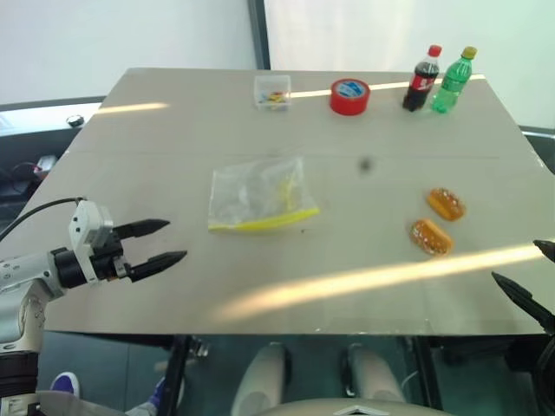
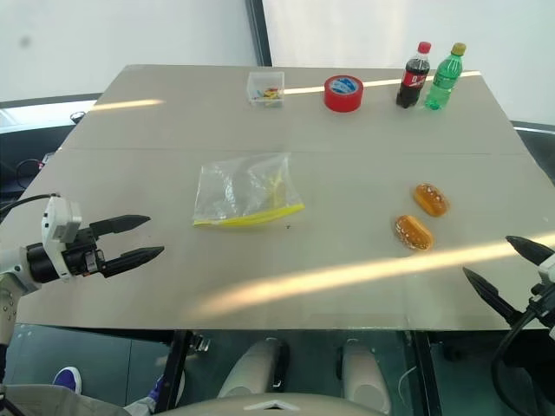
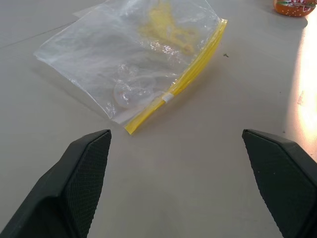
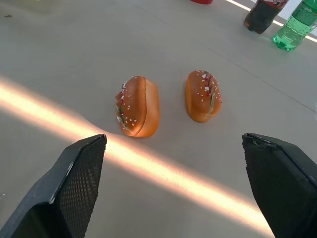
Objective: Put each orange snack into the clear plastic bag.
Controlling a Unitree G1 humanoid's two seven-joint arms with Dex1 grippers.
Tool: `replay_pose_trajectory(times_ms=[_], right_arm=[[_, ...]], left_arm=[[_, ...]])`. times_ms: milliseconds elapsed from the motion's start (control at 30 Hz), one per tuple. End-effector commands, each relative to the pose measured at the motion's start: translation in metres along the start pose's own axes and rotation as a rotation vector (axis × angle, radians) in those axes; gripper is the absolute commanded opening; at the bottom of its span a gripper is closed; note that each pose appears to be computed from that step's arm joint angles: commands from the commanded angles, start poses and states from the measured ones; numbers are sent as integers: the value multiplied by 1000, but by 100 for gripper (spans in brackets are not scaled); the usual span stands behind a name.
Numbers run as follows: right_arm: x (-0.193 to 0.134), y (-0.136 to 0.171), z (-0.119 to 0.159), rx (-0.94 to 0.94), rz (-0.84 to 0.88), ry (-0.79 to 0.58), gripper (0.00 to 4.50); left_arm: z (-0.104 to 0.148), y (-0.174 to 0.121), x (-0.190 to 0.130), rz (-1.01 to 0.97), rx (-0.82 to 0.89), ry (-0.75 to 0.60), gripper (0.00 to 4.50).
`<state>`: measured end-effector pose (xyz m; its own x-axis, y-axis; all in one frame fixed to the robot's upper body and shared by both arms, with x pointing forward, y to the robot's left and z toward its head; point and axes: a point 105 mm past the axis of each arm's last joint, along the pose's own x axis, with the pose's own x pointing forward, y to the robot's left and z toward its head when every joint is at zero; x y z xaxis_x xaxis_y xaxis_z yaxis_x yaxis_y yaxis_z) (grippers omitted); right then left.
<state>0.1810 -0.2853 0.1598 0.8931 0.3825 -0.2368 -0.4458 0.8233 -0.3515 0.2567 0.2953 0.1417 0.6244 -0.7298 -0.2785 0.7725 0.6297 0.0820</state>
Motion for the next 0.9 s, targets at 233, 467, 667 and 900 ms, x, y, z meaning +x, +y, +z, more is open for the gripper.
replay_pose_trajectory(times_ms=[233,467,667,900], right_arm=[[22,14,15,-41,43,-61,450],[49,41,37,-67,164,-157,450],[68,69,52,-102,283,-205,450],[82,91,72,-119,354,-277,450]], left_arm=[[6,11,22,40,-6,-56,448],[-9,29,45,135,-253,70,448],[-2,54,57,131,-571,80,448],[-5,75,81,148,-708,74,448]])
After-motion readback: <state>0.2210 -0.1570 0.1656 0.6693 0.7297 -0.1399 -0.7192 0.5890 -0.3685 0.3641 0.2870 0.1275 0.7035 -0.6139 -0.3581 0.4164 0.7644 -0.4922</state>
